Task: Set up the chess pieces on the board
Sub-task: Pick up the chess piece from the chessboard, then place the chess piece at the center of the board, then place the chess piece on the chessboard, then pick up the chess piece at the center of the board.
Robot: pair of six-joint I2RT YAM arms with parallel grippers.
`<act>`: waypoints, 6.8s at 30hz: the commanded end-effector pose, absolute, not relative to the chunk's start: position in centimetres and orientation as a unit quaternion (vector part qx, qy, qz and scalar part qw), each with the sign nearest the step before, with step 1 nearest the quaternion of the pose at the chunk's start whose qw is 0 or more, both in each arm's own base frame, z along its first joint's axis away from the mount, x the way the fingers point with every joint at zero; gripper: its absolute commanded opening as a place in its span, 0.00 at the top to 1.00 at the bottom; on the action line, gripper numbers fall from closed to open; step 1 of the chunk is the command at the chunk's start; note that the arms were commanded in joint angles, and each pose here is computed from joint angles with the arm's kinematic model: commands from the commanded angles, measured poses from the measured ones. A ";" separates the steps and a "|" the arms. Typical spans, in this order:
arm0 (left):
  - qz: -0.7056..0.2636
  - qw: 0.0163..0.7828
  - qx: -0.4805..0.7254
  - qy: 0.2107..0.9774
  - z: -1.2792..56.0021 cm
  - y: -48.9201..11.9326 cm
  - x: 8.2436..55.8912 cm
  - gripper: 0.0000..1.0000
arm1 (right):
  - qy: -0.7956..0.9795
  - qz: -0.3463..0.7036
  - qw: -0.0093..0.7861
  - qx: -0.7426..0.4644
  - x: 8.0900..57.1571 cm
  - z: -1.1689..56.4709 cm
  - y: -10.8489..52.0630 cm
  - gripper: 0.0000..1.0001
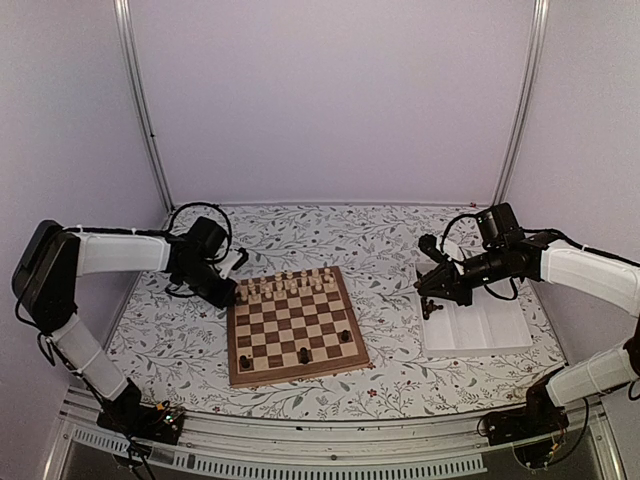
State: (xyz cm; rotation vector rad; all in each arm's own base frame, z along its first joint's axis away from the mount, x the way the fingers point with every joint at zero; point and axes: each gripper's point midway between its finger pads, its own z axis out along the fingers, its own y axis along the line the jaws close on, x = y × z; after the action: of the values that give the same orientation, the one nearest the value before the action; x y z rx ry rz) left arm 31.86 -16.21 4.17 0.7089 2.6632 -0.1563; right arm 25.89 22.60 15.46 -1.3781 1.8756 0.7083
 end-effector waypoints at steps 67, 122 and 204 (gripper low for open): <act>-0.360 0.450 0.410 0.707 22.7 -41.6 23.1 0.87 | 0.589 0.568 0.220 -0.531 23.4 27.7 35.0 0.55; -0.119 0.634 0.329 0.690 33.1 -28.3 26.8 0.36 | 0.692 0.233 0.216 -0.648 25.3 15.8 39.4 0.98; -0.094 0.617 0.295 0.723 28.8 -23.8 30.0 0.31 | 0.724 0.111 0.180 -0.656 21.4 1.9 30.3 0.69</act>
State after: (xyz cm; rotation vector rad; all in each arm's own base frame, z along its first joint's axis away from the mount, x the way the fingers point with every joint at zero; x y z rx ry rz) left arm 29.79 -23.42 27.90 0.6737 1.6755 -0.2047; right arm 20.69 30.24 1.98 -1.8864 2.0301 0.3146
